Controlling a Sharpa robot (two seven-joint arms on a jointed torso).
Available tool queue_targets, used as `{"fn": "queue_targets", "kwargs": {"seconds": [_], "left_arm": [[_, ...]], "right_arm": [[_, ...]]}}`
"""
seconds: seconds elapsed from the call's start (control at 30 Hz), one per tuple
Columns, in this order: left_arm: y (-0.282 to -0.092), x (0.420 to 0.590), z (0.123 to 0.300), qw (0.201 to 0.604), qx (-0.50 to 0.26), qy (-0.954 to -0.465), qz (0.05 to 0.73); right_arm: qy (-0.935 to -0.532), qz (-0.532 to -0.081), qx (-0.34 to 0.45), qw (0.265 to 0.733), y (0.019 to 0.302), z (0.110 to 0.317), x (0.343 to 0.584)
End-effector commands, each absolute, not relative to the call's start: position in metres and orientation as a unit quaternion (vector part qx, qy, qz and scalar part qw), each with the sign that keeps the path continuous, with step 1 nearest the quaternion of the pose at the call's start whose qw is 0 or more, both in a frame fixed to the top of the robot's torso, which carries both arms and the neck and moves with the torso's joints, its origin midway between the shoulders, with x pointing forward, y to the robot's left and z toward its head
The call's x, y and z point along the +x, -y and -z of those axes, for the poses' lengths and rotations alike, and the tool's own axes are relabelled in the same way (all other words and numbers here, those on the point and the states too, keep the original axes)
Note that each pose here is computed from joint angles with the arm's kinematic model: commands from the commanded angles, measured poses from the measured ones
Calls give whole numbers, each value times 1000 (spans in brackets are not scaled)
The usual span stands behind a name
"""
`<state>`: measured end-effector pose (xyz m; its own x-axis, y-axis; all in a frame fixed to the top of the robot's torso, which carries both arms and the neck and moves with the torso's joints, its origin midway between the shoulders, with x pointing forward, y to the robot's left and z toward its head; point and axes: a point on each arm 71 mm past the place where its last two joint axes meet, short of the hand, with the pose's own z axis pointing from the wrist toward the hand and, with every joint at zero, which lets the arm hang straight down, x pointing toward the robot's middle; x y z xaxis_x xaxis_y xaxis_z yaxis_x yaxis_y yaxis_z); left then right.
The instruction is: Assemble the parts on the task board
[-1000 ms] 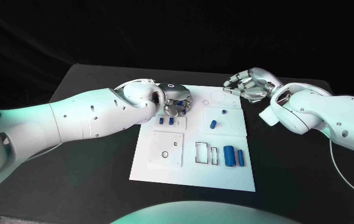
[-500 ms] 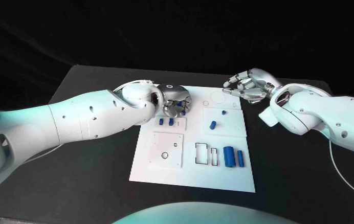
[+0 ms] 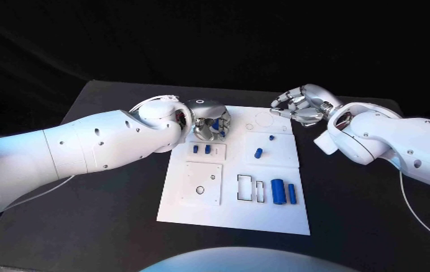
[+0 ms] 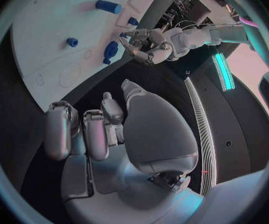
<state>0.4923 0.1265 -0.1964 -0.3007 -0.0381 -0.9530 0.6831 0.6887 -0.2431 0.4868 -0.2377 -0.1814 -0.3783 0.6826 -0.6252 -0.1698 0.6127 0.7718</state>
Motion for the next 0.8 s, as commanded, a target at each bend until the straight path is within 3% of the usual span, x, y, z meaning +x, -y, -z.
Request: {"fn": "queue_targets", "kwargs": {"seconds": [0.03,0.47,0.8], "left_arm": [[-130,489,191,554,202,-730,346],[-166,489,192,545,181,-751,325],[-178,491,194,542,174,-761,311]], "right_arm": [[-728,-406,171,526,237,182,486],[-728,-403,173,527,240,182,487],[-728,-402,173,528,240,182,487]]}}
